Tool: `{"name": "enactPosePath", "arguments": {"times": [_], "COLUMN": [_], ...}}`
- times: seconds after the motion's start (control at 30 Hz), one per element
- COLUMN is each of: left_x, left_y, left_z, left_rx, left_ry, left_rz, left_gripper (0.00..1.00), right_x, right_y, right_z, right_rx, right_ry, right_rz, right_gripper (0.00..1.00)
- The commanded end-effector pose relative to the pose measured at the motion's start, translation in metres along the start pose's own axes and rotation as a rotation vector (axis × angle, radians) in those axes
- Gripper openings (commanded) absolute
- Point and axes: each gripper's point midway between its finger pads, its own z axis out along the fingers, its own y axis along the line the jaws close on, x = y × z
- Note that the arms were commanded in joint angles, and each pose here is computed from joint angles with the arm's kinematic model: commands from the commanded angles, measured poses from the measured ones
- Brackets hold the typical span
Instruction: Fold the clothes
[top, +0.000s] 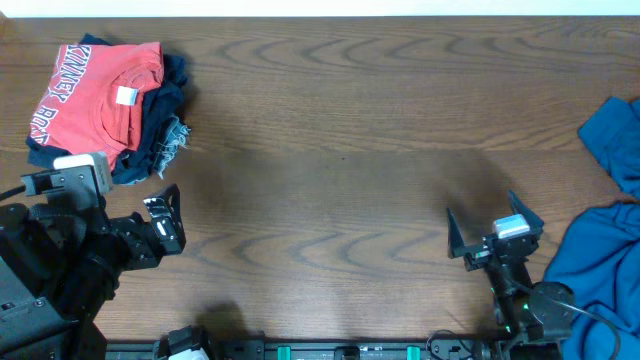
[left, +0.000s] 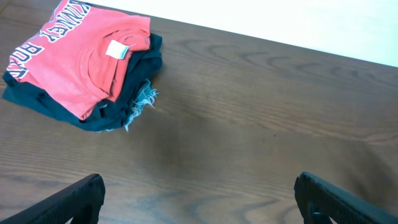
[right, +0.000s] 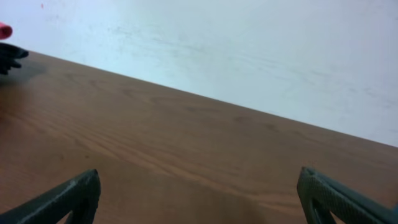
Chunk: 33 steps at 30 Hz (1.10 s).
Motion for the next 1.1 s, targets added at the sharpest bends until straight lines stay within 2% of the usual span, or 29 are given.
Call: {"name": "enactPosePath", "arguments": {"times": [0.0, 0.9, 1.07], "left_x": [0.0, 0.0, 0.005], "left_y": [0.0, 0.0, -0.022], "left_z": [-0.001, -0.001, -0.007], "left_rx": [-0.005, -0.005, 0.08], "left_ry": [-0.001, -0.001, -0.007], "left_rz": [0.013, 0.013, 0.086], "left_gripper": [0.98, 0.98, 0.98], "right_x": [0.016, 0.019, 0.019], "right_y": [0.001, 0.002, 0.002], "right_z": [0.003, 0.003, 0.003], "right_rx": [-0.002, -0.007, -0.007], "right_ry": [0.008, 0.018, 0.019], "right_rz": [-0.012, -0.01, -0.01], "right_gripper": [0.99, 0.99, 0.99]}}
